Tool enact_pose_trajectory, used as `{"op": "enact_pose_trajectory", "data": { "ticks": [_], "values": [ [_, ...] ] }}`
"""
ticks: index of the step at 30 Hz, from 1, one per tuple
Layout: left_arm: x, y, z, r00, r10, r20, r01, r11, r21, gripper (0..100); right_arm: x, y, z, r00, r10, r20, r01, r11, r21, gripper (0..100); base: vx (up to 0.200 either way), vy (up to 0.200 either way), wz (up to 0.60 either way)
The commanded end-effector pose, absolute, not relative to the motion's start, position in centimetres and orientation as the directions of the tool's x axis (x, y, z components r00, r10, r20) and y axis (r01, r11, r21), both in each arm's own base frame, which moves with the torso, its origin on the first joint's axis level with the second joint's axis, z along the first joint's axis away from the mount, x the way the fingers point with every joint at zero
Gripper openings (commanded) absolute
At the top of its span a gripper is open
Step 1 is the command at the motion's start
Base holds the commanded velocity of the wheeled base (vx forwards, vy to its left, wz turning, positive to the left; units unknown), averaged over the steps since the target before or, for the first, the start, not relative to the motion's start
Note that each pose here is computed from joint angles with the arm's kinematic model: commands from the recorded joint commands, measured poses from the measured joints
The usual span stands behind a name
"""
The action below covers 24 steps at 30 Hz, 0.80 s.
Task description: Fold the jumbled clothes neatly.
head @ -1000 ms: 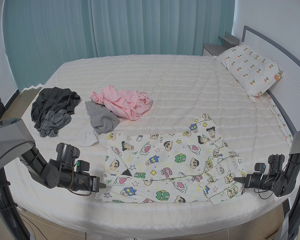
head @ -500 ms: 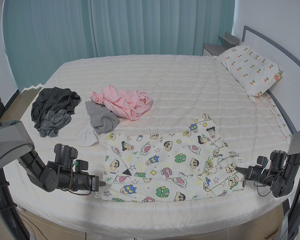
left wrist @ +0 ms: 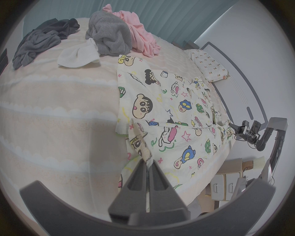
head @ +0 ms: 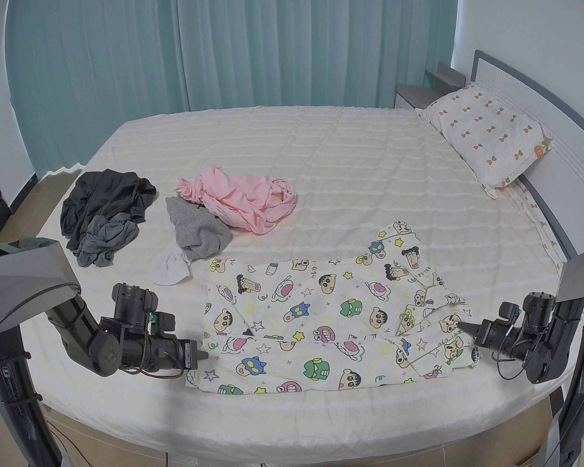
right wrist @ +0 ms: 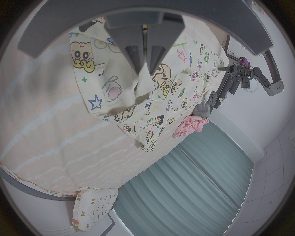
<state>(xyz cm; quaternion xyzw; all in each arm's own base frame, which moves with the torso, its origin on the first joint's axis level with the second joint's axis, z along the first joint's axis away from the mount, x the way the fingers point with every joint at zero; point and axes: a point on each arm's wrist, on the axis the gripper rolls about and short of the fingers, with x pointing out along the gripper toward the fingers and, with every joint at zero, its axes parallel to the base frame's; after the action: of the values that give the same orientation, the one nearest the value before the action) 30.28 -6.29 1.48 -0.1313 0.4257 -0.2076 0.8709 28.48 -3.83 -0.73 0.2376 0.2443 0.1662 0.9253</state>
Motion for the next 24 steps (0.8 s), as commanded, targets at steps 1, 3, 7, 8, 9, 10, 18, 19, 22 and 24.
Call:
{"op": "enact_pose_trajectory", "data": {
  "ticks": [1,3,7,8,9,10,18,19,22,24],
  "values": [
    [30.6,-6.4,1.1,0.546,-0.474,-0.691,0.247,0.879,-0.407,0,28.4,-3.8,-1.1,0.822,0.422,-0.382,-0.183,0.832,0.524,0,0.0,0.0,0.0],
    [30.6,-6.4,1.0,0.544,-0.473,-0.693,0.246,0.879,-0.408,0,28.4,-3.8,-1.1,0.824,0.415,-0.387,-0.175,0.835,0.522,0,0.0,0.0,0.0],
    [30.6,-6.4,0.8,0.538,-0.473,-0.697,0.244,0.88,-0.408,100,28.4,-3.9,-1.5,0.82,0.412,-0.398,-0.166,0.836,0.524,0,0.0,0.0,0.0],
    [30.5,-6.5,0.8,0.538,-0.474,-0.697,0.245,0.879,-0.408,100,28.4,-3.9,-1.6,0.819,0.412,-0.399,-0.166,0.836,0.523,0,0.0,0.0,0.0],
    [30.5,-6.5,0.8,0.538,-0.474,-0.697,0.244,0.879,-0.409,100,28.4,-3.9,-1.6,0.818,0.412,-0.401,-0.164,0.836,0.524,0,0.0,0.0,0.0],
    [30.5,-6.5,0.8,0.538,-0.474,-0.697,0.243,0.879,-0.41,100,28.4,-3.8,-1.7,0.816,0.414,-0.404,-0.165,0.836,0.524,100,0.0,0.0,0.0],
    [30.6,-6.1,2.2,0.598,-0.441,-0.669,0.16,0.884,-0.44,100,28.5,-4.0,-0.9,0.838,0.385,-0.387,-0.156,0.848,0.506,100,0.0,0.0,0.0],
    [30.5,-6.0,2.9,0.616,-0.445,-0.65,0.148,0.876,-0.46,100,28.5,-4.0,-0.7,0.847,0.366,-0.385,-0.145,0.856,0.496,100,0.0,0.0,0.0],
    [30.3,-5.7,4.8,0.659,-0.45,-0.603,0.112,0.851,-0.512,100,28.7,-4.1,0.2,0.875,0.312,-0.37,-0.116,0.878,0.465,100,0.0,0.0,0.0],
    [30.0,-5.7,6.4,0.688,-0.454,-0.566,0.089,0.827,-0.555,100,28.6,-4.4,1.4,0.894,0.294,-0.338,-0.12,0.884,0.451,100,0.0,0.0,0.0]
  ]
}}
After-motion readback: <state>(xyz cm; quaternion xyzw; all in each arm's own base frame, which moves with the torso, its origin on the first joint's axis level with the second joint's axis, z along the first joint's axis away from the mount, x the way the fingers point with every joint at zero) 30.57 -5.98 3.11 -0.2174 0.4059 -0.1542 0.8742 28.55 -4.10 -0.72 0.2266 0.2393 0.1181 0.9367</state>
